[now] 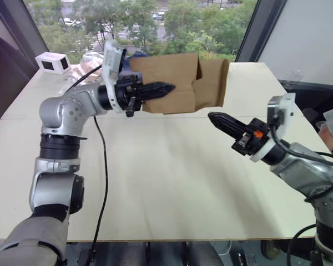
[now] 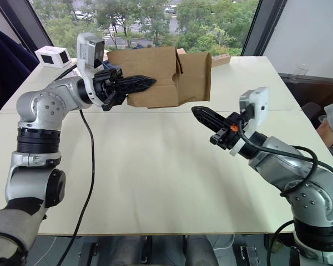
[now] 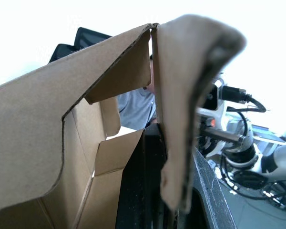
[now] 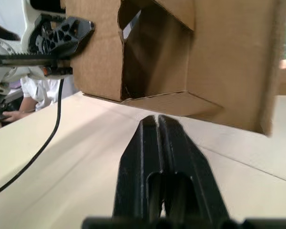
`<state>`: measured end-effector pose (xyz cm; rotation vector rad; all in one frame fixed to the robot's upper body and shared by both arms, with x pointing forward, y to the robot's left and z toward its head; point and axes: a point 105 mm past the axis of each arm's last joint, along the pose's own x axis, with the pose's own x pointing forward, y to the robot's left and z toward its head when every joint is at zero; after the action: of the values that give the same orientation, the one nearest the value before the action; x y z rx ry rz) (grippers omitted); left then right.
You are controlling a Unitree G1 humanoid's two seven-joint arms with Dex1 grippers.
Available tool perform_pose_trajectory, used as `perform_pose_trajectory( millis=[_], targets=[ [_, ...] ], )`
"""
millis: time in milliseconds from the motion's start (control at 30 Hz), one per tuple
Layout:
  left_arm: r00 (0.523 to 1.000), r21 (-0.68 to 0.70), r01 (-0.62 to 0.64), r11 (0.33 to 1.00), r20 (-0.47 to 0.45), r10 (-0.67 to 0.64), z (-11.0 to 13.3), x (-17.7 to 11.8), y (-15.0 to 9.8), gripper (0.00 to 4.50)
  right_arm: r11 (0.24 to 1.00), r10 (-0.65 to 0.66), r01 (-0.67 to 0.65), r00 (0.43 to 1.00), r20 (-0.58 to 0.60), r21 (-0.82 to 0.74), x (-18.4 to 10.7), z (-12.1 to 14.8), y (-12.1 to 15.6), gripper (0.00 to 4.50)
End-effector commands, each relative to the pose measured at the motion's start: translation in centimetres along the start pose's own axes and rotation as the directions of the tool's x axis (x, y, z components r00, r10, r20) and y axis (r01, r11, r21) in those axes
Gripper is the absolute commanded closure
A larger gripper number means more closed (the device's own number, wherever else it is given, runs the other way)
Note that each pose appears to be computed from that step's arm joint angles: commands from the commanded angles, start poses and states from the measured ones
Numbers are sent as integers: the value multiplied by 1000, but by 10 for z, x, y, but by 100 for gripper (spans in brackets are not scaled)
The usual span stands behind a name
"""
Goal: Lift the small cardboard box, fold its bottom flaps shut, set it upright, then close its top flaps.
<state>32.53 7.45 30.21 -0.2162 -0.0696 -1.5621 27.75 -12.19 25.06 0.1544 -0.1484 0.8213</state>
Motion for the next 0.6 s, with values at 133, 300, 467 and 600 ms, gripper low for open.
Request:
perform_pose_trajectory(
  millis=[133, 300, 467, 600],
  targets=[
    [999, 21, 34, 999, 5, -34, 5, 3, -11, 450, 997, 79, -78, 993, 84, -5, 13, 15, 12, 445],
    [999, 10, 36, 999, 3, -37, 2, 3, -11, 450, 992, 127, -127, 988, 85, -9, 21, 18, 18, 445],
    [999, 7, 39, 999, 3, -39, 2, 3, -12, 450, 986, 167, -167, 983, 74, -13, 25, 17, 24, 445],
    [1000, 11, 29, 1000, 8, -29, 5, 2, -11, 450, 984, 178, -175, 978, 107, -40, 14, 37, 25, 445]
  ],
)
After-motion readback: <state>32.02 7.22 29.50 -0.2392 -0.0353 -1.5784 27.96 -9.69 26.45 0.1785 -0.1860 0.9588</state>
